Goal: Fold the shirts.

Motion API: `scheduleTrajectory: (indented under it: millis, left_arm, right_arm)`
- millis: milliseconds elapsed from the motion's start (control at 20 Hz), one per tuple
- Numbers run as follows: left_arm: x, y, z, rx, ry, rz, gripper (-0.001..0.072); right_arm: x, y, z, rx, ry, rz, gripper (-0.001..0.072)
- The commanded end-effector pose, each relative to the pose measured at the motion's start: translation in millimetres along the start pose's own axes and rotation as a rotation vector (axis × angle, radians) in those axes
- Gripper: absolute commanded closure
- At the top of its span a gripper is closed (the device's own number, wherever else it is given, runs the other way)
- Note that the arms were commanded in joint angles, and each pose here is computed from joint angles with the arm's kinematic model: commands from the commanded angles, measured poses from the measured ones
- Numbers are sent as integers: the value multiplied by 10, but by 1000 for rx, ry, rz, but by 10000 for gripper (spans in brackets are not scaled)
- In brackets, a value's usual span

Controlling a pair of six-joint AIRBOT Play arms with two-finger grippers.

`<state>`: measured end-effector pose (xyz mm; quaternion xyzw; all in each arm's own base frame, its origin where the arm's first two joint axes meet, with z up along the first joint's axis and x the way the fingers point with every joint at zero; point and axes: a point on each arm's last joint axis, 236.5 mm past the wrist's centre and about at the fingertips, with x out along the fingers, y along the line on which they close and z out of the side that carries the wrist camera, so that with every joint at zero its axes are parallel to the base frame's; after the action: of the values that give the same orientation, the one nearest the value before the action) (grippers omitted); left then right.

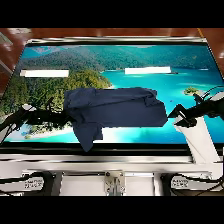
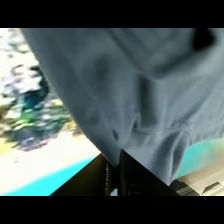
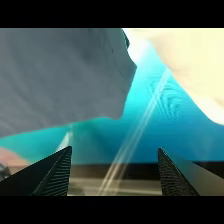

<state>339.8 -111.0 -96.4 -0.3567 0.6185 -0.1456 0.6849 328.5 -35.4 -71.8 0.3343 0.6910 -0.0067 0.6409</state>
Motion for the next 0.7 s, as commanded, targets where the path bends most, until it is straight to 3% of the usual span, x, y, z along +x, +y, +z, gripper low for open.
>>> scheduleTrajectory:
  millis: [0, 350, 400, 450, 650]
  left_arm:
    - [-133, -63, 69, 25, -41, -7, 666]
    - [-308, -127, 198, 19, -99, -18, 666]
    - [-330, -154, 234, 27, -108, -20, 666]
    - [-372, -200, 294, 41, -122, -23, 667]
    - [-981, -649, 772, 205, -290, 24, 669]
  right_arm:
    - [270, -66, 123, 57, -48, 21, 72]
    - [791, 144, 237, 30, -47, 3, 83]
    - [819, 216, 249, 18, -56, 10, 314]
    - [814, 280, 256, 10, -59, 18, 646]
    - [200, 778, 371, -264, -137, 75, 645]
